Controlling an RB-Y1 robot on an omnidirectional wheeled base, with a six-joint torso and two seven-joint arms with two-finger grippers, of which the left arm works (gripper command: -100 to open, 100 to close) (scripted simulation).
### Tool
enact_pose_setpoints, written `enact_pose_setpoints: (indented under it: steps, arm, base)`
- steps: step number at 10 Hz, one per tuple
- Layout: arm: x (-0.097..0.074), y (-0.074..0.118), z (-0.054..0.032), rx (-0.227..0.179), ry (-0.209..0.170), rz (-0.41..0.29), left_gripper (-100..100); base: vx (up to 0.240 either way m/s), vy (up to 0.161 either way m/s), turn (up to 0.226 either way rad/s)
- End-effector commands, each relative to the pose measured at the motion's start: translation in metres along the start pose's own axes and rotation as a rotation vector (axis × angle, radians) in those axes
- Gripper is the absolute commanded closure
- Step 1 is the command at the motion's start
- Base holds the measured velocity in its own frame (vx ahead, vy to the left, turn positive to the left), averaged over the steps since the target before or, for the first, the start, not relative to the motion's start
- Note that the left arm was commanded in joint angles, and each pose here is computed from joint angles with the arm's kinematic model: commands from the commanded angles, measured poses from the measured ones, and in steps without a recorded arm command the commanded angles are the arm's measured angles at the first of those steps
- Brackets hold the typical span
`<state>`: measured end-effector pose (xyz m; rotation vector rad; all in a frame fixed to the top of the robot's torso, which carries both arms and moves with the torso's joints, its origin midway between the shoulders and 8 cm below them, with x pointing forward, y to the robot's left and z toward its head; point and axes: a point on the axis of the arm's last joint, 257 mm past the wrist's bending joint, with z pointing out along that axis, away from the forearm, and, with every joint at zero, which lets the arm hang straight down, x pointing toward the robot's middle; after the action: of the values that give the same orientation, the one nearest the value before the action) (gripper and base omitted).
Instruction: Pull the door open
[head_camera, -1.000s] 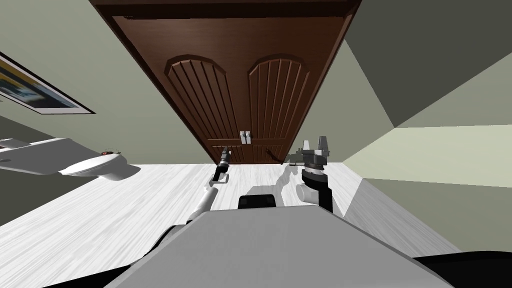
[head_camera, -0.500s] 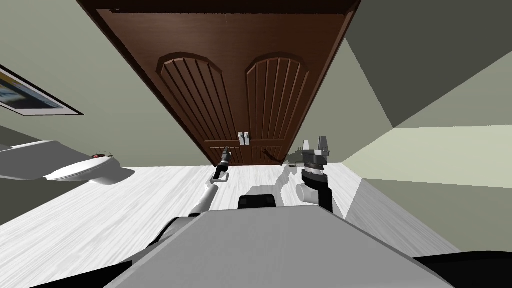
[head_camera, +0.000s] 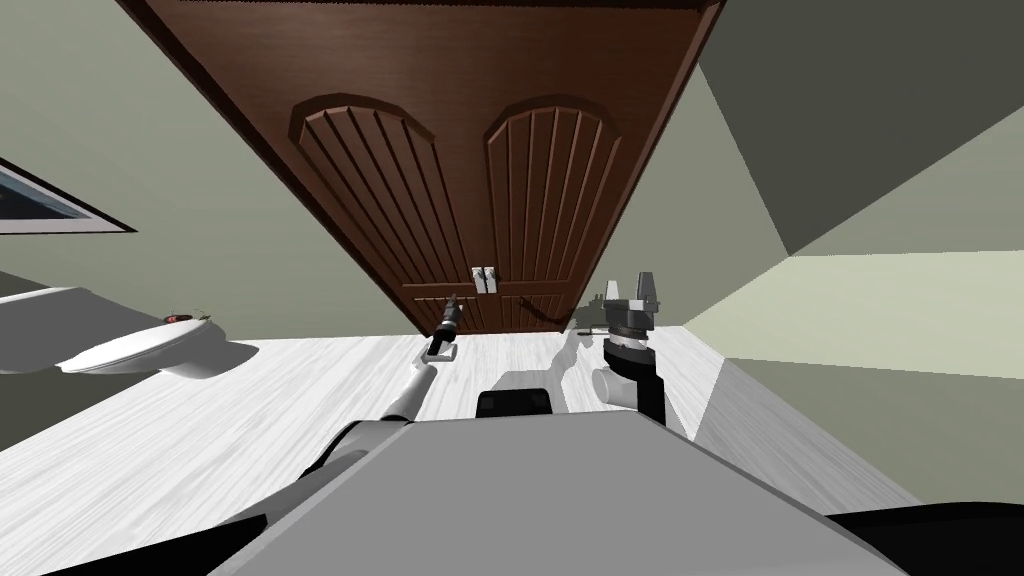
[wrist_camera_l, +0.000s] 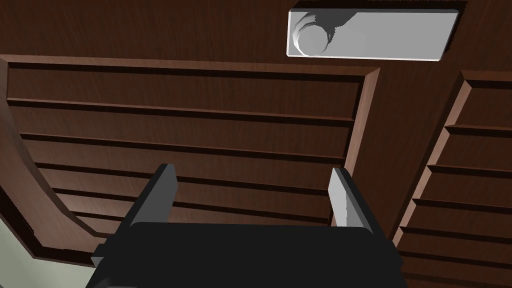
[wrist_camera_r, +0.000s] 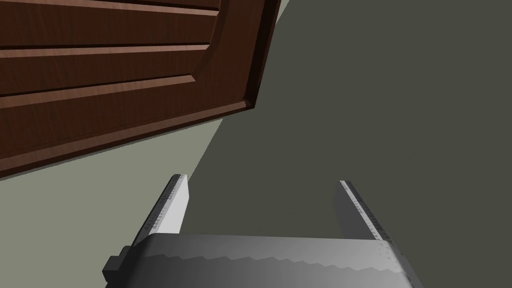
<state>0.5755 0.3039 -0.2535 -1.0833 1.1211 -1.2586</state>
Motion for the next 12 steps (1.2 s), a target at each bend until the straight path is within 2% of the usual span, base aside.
enact_pose_setpoints:
  steps: [1, 7, 12]
  arm:
    - [-0.003, 0.008, 0.0032, -0.021, -0.004, -0.004, -100]
    - [-0.013, 0.024, 0.0105, -0.066, -0.015, -0.010, -100]
    - [-0.025, 0.042, 0.0191, -0.120, -0.032, -0.019, -100]
  base:
    - [0.083, -0.011, -0.031]
    - [0.075, -0.017, -0.019]
    - [0.105, -0.022, -0.028]
